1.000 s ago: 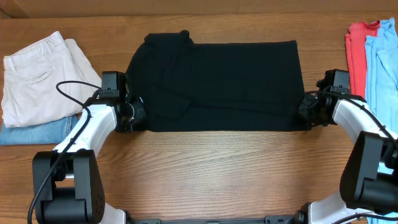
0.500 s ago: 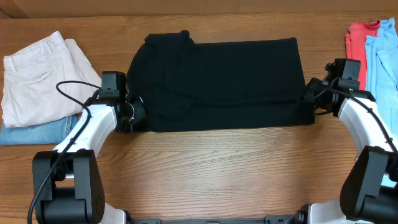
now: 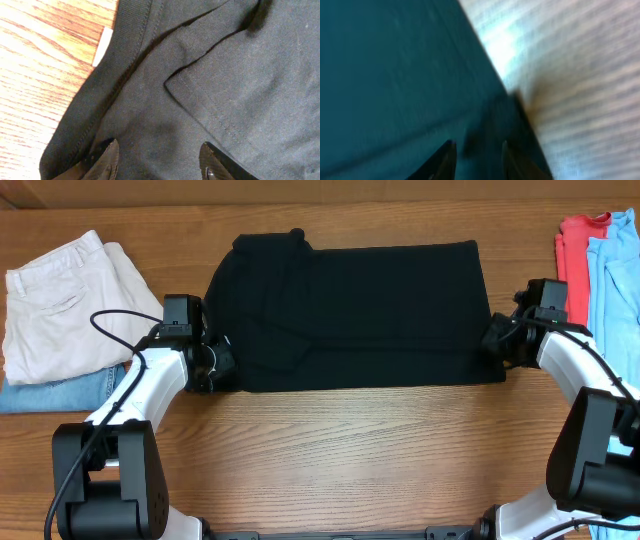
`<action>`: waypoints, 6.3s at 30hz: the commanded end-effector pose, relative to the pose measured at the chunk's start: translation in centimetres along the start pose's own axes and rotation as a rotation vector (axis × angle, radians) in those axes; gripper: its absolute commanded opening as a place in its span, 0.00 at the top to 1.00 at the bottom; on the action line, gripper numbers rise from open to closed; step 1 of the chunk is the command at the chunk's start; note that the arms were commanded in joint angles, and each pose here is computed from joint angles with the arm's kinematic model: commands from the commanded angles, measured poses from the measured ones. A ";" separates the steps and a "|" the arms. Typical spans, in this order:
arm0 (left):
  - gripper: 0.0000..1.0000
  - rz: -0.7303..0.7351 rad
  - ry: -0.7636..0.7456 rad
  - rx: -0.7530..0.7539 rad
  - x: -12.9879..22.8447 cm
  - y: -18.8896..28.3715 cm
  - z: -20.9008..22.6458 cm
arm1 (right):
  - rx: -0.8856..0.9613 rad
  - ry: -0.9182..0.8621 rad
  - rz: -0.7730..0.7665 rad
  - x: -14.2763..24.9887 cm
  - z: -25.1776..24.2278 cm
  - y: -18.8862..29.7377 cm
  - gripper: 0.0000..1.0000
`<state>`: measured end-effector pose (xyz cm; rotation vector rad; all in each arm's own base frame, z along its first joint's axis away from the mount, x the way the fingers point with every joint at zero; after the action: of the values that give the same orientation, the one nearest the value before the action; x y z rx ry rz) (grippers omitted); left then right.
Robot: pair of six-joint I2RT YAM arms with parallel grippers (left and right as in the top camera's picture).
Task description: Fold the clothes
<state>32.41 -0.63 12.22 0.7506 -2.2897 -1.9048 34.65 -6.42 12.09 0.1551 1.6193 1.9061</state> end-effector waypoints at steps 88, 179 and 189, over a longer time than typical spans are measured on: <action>0.75 0.061 0.012 -0.037 1.9 -3.4 1.1 | -0.201 0.255 -0.046 -0.7 3.9 0.5 0.68; 0.55 0.309 0.010 -0.157 5.5 -2.7 2.7 | 0.206 0.052 0.411 5.4 -0.8 -1.2 0.41; 0.55 0.471 0.114 -0.275 7.8 -1.4 3.8 | 0.317 -0.024 0.512 6.8 -1.9 -0.1 0.44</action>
<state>26.32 -0.85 9.60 0.3096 -1.9948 -1.8396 28.88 -4.27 10.04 0.7151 1.9859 2.0105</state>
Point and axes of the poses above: each gripper's point midway between its finger pads, its own y axis back along the fingers, its own z axis along the line the jaws close on, x = y × z, the point moved 10 cm from there along y, back along the fingers, and after that the axes turned 3 degrees about -y, right-handed, at the moved point
